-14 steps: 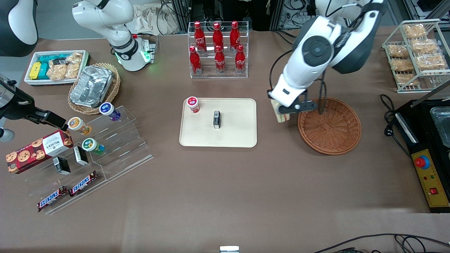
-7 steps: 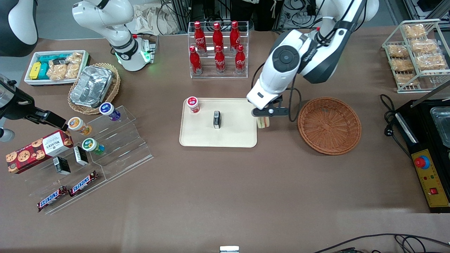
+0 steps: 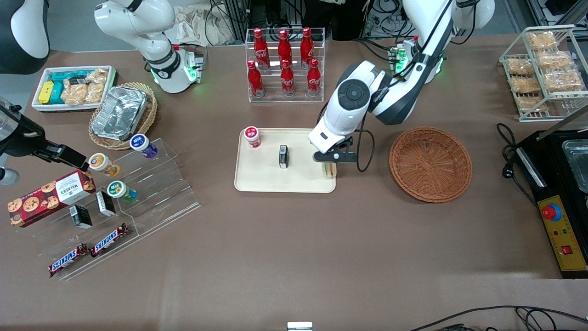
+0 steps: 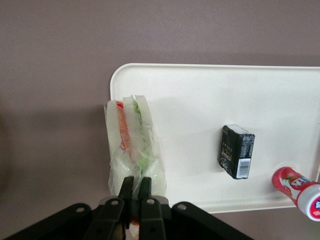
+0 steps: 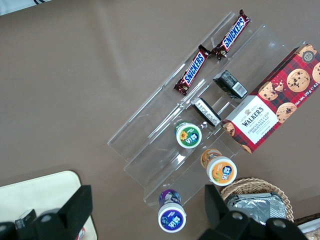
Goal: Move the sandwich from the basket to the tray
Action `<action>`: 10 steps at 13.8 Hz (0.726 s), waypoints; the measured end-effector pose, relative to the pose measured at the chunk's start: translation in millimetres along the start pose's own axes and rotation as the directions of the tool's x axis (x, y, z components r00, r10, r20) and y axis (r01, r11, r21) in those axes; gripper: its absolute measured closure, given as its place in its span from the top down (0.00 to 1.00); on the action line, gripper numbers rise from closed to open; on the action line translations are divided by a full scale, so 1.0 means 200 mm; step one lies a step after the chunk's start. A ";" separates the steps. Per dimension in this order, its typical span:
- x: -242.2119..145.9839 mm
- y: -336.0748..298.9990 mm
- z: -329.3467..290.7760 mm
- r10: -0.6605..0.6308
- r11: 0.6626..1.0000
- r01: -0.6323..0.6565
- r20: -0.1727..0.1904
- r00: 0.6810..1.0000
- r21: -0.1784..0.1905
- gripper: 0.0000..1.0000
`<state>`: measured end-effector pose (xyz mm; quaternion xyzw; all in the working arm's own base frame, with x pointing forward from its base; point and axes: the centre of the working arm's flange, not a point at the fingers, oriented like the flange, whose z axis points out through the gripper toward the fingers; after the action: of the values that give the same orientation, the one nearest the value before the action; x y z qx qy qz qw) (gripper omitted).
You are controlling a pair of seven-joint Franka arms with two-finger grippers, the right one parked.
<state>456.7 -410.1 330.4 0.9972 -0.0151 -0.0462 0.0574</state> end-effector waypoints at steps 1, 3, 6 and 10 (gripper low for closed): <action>0.00 0.01 0.05 0.006 1.000 -0.006 -0.002 1.000 -0.003 0.10; 0.00 0.04 0.14 0.015 1.000 -0.015 -0.002 1.000 -0.005 0.10; 0.00 0.06 0.24 0.020 1.000 -0.020 -0.006 1.000 -0.010 0.10; 0.01 0.07 0.25 0.023 1.000 -0.023 -0.016 1.000 -0.017 0.33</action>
<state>453.3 -430.2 282.2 0.9967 -0.0258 -0.0380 0.0664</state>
